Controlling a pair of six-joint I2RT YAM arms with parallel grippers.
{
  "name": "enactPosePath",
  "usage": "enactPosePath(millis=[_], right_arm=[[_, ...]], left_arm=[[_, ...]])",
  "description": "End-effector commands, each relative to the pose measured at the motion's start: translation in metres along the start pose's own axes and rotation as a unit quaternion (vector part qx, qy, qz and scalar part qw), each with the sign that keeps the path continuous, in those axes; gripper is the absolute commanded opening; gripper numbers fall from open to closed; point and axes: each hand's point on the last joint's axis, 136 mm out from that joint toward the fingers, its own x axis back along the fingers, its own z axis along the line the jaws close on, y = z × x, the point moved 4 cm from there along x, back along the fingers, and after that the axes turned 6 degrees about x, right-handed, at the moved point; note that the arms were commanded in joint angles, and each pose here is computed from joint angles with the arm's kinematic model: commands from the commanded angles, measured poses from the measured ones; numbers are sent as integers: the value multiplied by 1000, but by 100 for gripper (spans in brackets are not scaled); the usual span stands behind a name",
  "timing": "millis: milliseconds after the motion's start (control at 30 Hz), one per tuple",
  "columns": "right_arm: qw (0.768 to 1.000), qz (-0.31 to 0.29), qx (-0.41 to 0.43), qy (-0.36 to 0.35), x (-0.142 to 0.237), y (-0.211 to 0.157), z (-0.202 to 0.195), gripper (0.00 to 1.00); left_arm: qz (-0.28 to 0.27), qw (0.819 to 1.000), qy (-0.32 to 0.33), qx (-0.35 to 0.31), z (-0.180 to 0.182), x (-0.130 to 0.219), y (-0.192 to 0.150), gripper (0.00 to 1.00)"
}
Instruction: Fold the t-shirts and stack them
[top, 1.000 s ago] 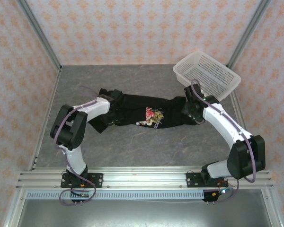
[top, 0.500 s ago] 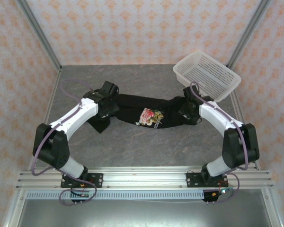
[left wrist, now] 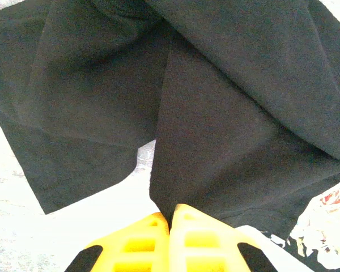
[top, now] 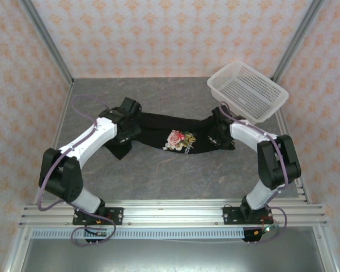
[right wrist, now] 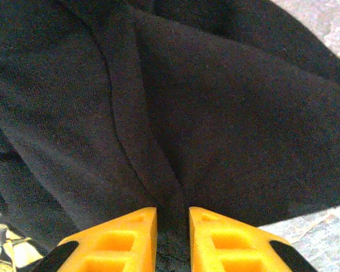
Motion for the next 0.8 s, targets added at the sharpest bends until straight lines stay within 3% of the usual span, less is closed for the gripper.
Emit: enactPosePath(millis=[0,100,333,767], right_arm=[[1000,-15,-2,-1,5,2,-1,11],[999,-36,3,-13,19,8,-3,0],[995,-78,35,-43,61,26,-1,0],[995,-48,45,-80,55,16,-16,0]], left_arm=[[-13,1000,17,2,6,11,7,0],[-21,1000,17,4,5,17,12,0],[-35,999,1,20,-4,33,32,0],[-28,999,-4,25,-1,38,32,0]])
